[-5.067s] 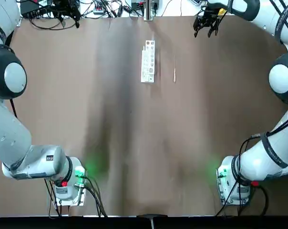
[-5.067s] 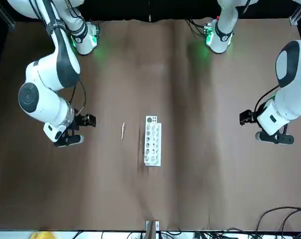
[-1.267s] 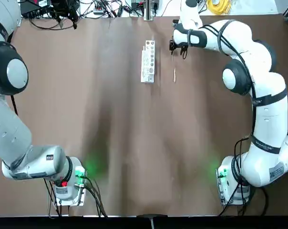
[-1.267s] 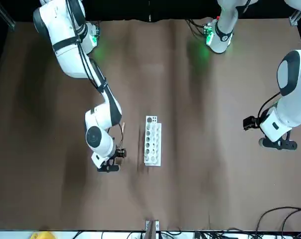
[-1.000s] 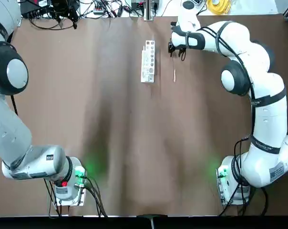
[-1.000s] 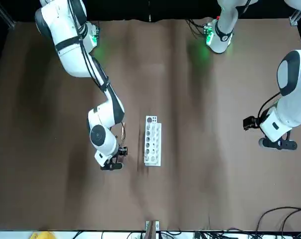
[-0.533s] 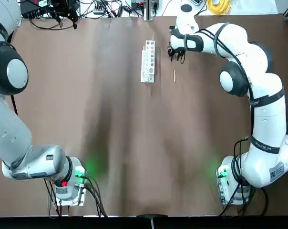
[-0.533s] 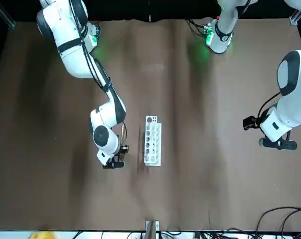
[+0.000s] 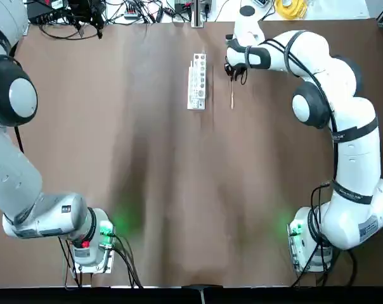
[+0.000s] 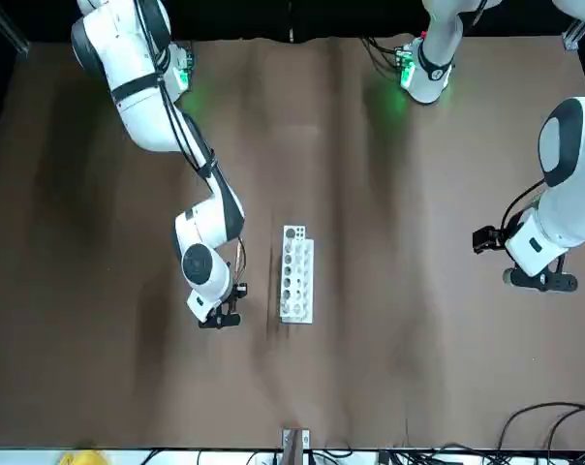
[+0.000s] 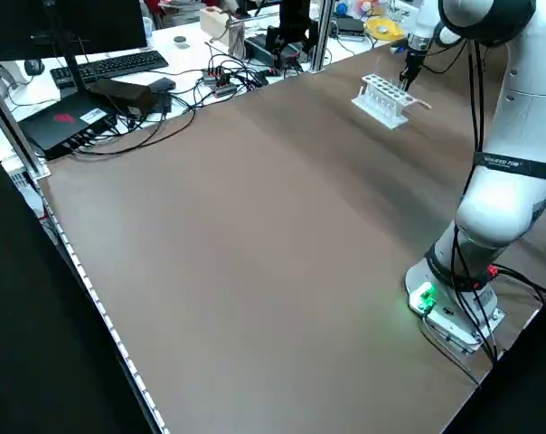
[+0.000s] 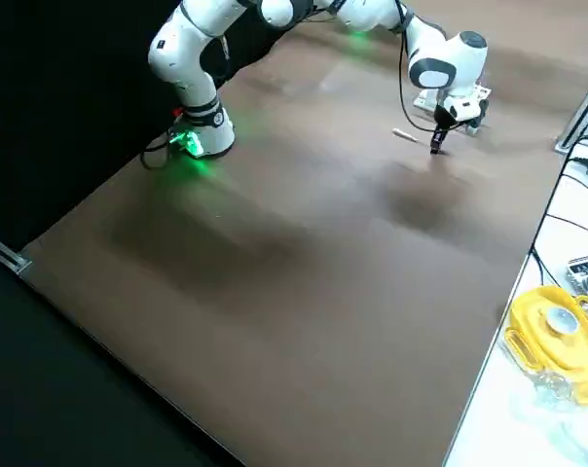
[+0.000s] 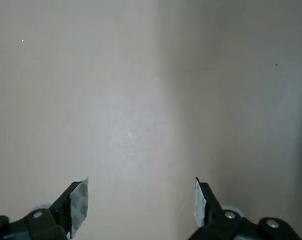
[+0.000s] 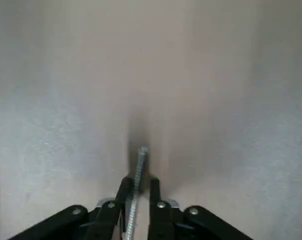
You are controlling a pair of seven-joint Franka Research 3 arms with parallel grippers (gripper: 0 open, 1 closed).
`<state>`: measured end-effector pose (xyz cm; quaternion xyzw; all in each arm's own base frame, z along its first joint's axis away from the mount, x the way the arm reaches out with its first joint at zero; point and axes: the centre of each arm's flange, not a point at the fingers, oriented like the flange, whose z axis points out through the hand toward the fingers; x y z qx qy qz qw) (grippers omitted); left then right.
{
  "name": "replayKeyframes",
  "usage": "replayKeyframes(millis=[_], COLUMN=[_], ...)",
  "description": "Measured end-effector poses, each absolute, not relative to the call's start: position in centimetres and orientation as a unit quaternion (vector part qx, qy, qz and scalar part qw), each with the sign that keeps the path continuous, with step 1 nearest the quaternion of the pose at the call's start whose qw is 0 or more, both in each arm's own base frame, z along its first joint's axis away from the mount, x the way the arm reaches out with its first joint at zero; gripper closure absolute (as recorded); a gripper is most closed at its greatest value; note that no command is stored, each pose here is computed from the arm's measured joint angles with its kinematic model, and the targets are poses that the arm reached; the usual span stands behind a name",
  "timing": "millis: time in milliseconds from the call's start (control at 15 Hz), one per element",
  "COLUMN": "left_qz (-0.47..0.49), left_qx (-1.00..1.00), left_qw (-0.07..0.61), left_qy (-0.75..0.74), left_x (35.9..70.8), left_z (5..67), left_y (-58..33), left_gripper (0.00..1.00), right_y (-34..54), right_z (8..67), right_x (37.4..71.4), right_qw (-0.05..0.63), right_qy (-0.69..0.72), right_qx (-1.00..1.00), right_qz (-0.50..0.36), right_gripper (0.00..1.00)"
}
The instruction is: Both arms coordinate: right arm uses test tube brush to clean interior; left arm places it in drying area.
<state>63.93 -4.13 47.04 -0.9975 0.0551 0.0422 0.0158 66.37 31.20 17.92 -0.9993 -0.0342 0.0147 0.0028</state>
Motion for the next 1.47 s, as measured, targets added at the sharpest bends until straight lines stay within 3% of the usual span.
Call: replayKeyframes(millis=[133, 267, 667, 1133, 1467], left_qz=[0.042, 0.042, 0.042, 0.042, 0.042], left_qx=[-0.997, -0.997, -0.997, -0.997, -0.997], left_qw=[0.016, 0.016, 0.016, 0.016, 0.016], left_qy=[0.055, 0.055, 0.055, 0.055, 0.055], left_x=[63.9, 63.9, 63.9, 63.9, 63.9], left_z=[47.0, 47.0, 47.0, 47.0, 47.0], left_y=[-4.1, -4.1, -4.1, -4.1, -4.1], left_gripper=[0.0, 0.0, 0.0, 0.0, 0.0], right_y=[31.4, 31.8, 31.9, 30.3, 25.2], right_z=[17.9, 17.9, 18.0, 21.4, 22.9], right_x=[66.3, 66.1, 66.1, 66.4, 68.0], right_qw=[0.0, -0.003, -0.006, -0.006, 0.061], right_qy=[-0.031, -0.026, -0.03, -0.14, -0.246], right_qx=[-0.999, -1.0, -0.999, -0.989, -0.965], right_qz=[0.014, 0.012, 0.01, 0.04, 0.068], right_gripper=[0.82, 0.97, 0.97, 0.97, 0.97])
